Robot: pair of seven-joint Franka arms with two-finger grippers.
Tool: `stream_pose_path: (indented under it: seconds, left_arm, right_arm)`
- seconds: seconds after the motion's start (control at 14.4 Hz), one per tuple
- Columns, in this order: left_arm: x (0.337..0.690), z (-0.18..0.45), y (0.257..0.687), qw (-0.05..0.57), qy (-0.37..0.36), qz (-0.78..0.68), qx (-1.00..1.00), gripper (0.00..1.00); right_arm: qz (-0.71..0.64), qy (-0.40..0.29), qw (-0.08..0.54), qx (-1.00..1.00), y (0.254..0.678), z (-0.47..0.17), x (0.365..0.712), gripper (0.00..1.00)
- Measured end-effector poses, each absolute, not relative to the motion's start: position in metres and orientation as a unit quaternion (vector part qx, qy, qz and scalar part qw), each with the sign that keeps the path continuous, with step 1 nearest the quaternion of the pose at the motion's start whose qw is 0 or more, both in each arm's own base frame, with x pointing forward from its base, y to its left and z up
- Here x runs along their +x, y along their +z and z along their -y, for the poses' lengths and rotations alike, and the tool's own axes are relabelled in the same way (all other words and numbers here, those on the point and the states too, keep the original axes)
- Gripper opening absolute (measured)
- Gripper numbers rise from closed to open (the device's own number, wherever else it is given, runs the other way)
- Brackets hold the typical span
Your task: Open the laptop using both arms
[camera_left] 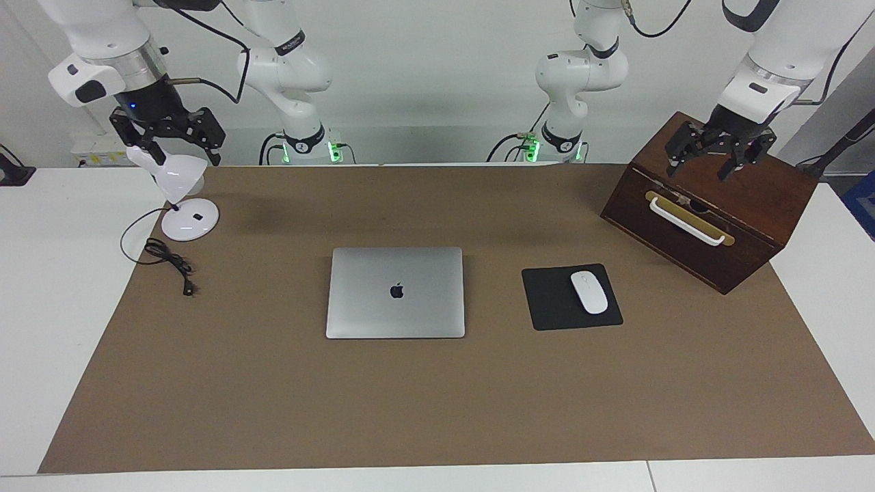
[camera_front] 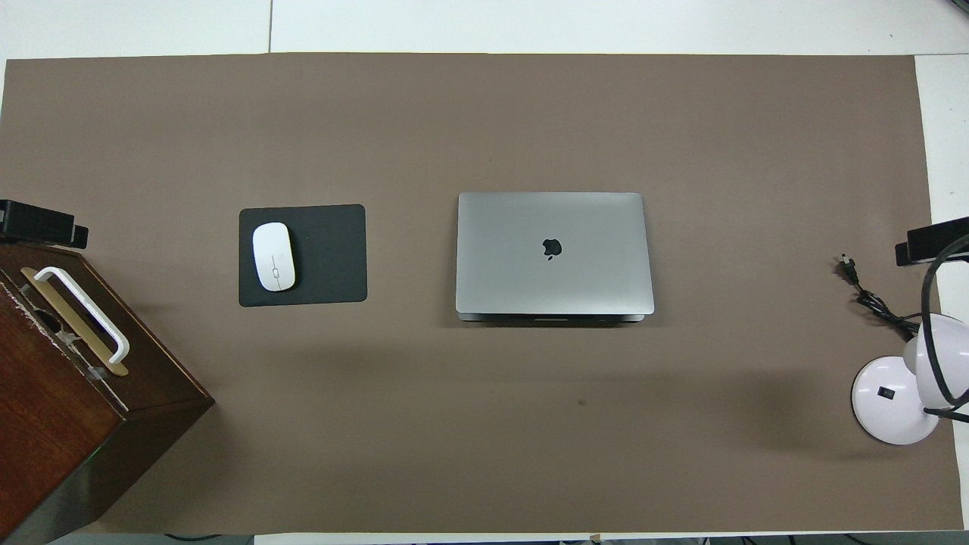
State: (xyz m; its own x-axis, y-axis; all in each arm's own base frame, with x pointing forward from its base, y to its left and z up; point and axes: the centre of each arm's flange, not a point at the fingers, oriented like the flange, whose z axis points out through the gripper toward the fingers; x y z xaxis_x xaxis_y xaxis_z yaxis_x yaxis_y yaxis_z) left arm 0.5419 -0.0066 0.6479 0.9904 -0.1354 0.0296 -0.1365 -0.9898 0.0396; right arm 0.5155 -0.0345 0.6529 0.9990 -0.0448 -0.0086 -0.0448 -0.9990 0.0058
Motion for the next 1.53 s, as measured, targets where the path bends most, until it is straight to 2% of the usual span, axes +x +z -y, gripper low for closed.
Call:
stream_pose_path:
  seconds: [0.49, 0.76, 1.53]
  left_arm:
    - [0.542, 0.007, 0.648, 0.021, 0.013, 0.068, 0.997, 1.0]
    - [0.542, 0.007, 0.648, 0.021, 0.013, 0.068, 0.997, 1.0]
    - [0.55, 0.016, 0.638, 0.019, 0.039, 0.075, 0.996, 1.0]
  right_arm:
    - [0.017, 0.0, 0.002, 1.0, 0.654, 0.045, 0.515, 1.0]
    - [0.006, 0.059, -0.002, 0.998, 0.657, 0.037, 0.531, 1.0]
    - [0.122, 0.103, -0.132, 0.978, 0.62, -0.028, 0.554, 1.0]
